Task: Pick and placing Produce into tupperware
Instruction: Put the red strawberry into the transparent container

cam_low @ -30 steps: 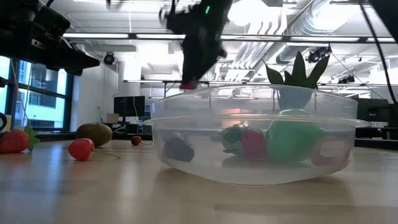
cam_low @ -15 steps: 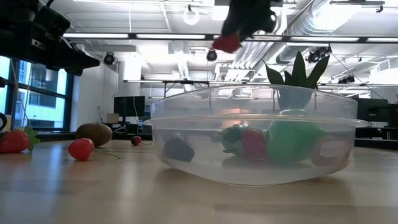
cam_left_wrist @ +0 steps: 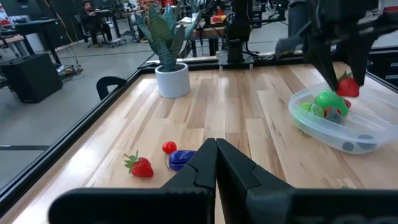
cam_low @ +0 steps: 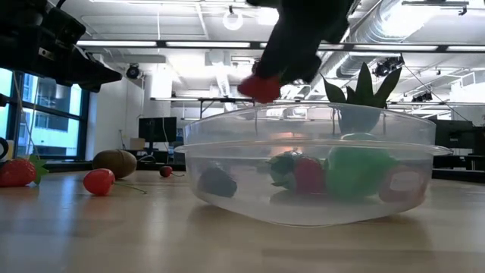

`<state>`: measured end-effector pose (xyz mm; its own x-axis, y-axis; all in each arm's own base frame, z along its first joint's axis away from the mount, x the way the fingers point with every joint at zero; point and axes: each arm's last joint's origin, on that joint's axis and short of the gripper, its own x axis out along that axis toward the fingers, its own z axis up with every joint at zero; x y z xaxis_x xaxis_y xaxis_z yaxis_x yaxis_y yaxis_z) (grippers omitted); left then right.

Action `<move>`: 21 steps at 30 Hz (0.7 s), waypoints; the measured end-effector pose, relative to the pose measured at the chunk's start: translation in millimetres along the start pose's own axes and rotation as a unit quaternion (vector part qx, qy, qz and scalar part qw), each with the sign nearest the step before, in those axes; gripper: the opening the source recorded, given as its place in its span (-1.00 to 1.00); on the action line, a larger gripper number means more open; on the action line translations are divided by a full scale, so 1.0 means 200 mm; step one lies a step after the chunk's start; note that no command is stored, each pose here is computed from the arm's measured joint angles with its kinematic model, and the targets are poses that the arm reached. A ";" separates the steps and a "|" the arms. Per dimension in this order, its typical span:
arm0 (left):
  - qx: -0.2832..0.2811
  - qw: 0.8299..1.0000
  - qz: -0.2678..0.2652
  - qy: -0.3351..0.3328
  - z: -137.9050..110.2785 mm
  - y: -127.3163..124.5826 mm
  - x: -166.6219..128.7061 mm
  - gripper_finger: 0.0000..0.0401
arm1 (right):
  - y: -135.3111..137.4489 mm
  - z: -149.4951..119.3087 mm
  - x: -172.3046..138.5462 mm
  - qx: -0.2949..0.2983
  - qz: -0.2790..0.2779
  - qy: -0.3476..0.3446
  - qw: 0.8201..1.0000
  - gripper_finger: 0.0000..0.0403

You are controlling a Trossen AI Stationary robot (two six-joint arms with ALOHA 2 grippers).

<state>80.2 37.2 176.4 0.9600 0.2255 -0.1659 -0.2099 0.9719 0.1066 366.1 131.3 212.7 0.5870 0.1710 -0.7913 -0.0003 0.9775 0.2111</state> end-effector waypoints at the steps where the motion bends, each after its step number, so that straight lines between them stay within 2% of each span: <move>1: 0.000 1.000 0.000 0.000 0.00 0.00 0.00 -1.00 | -0.01 0.00 0.02 -0.001 0.003 0.006 1.000 -0.34; 12: 0.000 1.000 0.000 0.000 0.00 0.00 0.00 -1.00 | -0.03 -0.04 0.16 -0.024 0.027 0.033 0.999 -0.34; 21: 0.000 1.000 0.000 0.000 0.00 0.00 0.00 -1.00 | -0.03 -0.06 0.22 -0.050 0.026 0.045 0.997 -0.34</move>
<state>80.2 37.2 176.4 0.9601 0.2251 -0.1661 -0.2095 0.9720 0.1063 381.8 133.6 168.6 0.5098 0.2278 -0.8296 -0.1116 0.9737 0.1988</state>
